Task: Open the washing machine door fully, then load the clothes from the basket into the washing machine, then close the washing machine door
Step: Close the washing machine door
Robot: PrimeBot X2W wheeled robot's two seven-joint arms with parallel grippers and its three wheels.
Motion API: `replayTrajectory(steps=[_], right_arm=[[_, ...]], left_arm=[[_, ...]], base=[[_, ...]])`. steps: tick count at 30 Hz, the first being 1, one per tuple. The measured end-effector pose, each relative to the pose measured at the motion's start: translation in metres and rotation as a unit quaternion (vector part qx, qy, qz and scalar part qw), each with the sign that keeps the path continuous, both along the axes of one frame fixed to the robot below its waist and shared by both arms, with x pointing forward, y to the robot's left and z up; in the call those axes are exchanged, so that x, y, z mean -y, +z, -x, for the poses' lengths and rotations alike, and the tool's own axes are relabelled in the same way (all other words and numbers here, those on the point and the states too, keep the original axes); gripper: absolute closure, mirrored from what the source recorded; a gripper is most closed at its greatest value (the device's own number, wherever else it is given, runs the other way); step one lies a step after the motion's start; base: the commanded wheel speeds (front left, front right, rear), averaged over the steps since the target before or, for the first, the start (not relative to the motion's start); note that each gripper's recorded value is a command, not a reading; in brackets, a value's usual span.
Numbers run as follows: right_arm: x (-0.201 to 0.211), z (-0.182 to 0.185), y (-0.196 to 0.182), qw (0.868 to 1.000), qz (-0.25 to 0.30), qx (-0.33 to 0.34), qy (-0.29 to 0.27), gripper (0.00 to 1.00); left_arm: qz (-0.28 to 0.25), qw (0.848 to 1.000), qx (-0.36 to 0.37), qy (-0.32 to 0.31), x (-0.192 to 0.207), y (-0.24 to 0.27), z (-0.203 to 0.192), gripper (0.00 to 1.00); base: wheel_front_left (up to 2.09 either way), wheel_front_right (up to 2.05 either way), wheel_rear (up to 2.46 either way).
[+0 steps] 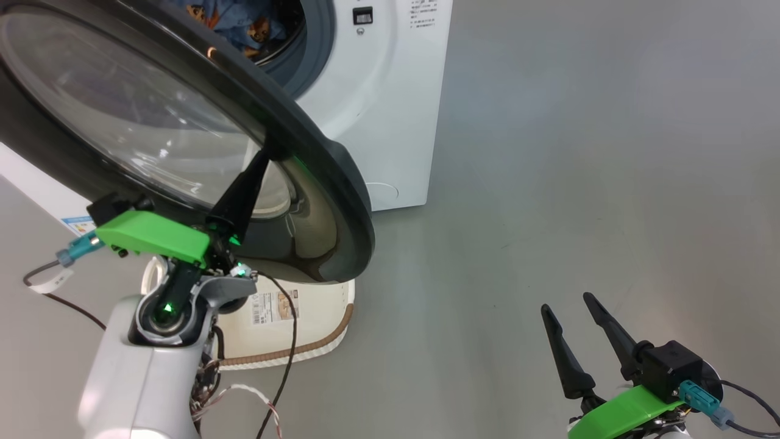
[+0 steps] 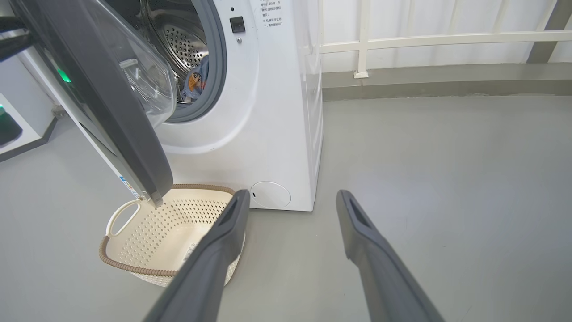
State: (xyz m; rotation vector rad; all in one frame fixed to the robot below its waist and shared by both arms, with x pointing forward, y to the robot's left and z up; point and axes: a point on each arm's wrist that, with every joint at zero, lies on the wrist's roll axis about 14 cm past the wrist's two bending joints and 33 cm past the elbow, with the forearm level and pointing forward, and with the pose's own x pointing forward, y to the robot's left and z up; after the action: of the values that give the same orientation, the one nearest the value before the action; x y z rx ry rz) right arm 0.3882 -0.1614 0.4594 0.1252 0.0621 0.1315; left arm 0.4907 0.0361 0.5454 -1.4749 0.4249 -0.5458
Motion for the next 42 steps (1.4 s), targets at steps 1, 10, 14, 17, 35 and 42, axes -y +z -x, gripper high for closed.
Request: replayTrajectory(steps=[1, 10, 14, 17, 35, 42], right_arm=[[0.000, 0.000, 0.000, 1.000, 0.000, 0.000, 0.000, 0.00], [-0.004, -0.001, 0.004, 1.000, -0.002, 0.007, 0.005, 0.00], [-0.005, -0.002, 0.008, 1.000, -0.003, 0.013, 0.006, 0.00], [-0.008, -0.003, 0.012, 1.000, -0.004, 0.018, 0.010, 0.00], [-0.034, -0.004, 0.033, 0.997, -0.005, 0.049, 0.051, 0.00], [-0.046, -0.001, 0.045, 0.996, -0.007, 0.065, 0.067, 0.00]], left_arm=[[-0.001, 1.000, 0.000, 0.002, 0.000, 0.000, 0.000, 1.00], [-0.063, 0.997, 0.027, 0.035, -0.008, 0.001, 0.000, 1.00], [-0.154, 0.984, 0.058, 0.065, -0.019, -0.011, 0.008, 0.51], [-0.211, 0.969, 0.070, 0.104, -0.038, -0.027, 0.017, 0.00], [-0.436, 0.864, 0.095, 0.234, -0.130, -0.081, 0.095, 0.00], [-0.478, 0.824, 0.102, 0.286, -0.157, -0.073, 0.127, 0.00]], base=[[0.00, 0.00, 0.00], [0.00, 0.00, 0.00], [0.00, 0.00, 0.00], [0.00, 0.00, 0.00], [0.00, 0.00, 0.00], [0.00, 0.00, 0.00]])
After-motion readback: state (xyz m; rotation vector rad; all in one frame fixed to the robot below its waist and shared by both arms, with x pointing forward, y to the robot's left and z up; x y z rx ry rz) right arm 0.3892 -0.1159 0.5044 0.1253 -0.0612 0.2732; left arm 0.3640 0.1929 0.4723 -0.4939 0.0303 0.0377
